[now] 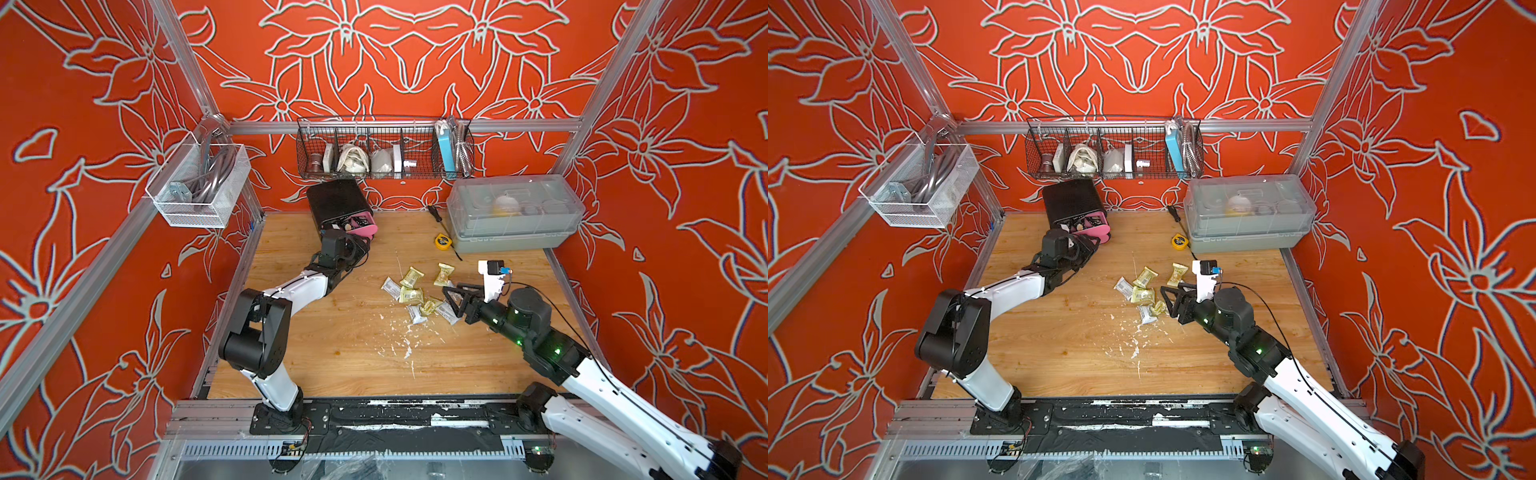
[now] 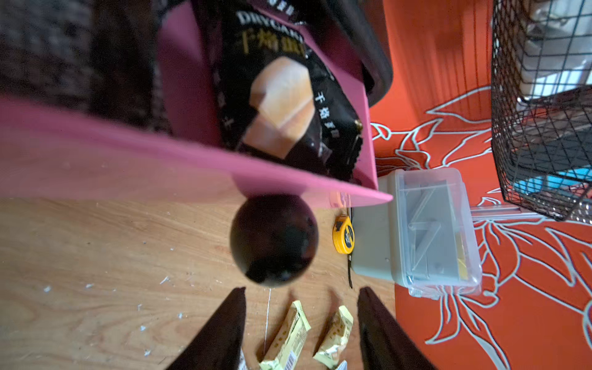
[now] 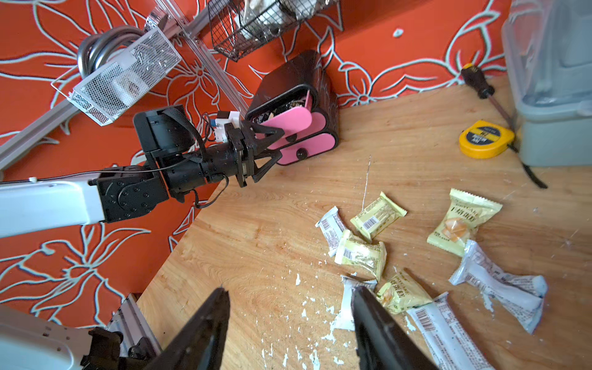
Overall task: Place the cookies into the drawer by color
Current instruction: Close the drawer in the storage box.
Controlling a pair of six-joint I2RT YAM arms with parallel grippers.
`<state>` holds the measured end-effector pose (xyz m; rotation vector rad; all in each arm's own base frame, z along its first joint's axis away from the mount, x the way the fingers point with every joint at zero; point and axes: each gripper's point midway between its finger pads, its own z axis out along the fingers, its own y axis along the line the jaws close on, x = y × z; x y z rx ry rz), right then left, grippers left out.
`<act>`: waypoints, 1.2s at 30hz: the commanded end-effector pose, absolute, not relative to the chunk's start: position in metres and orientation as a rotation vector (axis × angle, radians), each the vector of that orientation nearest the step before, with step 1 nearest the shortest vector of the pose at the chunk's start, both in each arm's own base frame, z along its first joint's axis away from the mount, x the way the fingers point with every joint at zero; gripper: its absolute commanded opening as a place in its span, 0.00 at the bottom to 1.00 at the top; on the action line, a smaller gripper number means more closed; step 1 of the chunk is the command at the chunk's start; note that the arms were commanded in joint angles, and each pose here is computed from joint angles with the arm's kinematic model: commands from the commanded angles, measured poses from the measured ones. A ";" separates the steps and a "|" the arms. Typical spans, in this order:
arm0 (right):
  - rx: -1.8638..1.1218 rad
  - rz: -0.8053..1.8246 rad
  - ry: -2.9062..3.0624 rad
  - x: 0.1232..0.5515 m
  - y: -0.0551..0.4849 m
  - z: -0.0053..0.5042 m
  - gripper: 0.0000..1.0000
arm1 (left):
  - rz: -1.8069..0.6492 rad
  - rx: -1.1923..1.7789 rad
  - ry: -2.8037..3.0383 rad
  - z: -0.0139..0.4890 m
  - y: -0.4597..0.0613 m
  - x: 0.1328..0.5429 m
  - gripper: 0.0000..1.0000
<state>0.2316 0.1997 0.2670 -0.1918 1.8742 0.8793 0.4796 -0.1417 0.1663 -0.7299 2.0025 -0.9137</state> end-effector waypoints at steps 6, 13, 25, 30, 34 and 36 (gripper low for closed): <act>-0.215 0.769 1.829 0.230 0.184 0.279 0.68 | -0.778 -0.683 1.968 0.178 -0.131 0.502 0.46; -0.213 0.763 1.817 0.228 0.180 0.282 0.68 | -0.688 -0.682 1.968 0.177 -0.121 0.518 0.43; -0.221 0.713 1.812 0.225 0.171 0.280 0.71 | -0.549 -0.636 1.961 0.188 -0.087 0.545 0.42; -0.224 0.710 1.819 0.226 0.172 0.276 0.71 | -0.562 -0.613 1.983 0.183 -0.091 0.553 0.42; -0.228 0.699 1.825 0.225 0.171 0.273 0.71 | -0.596 -0.619 1.983 0.181 -0.094 0.553 0.42; -0.232 0.698 1.825 0.226 0.171 0.272 0.71 | -0.653 -0.610 1.967 0.186 -0.100 0.549 0.42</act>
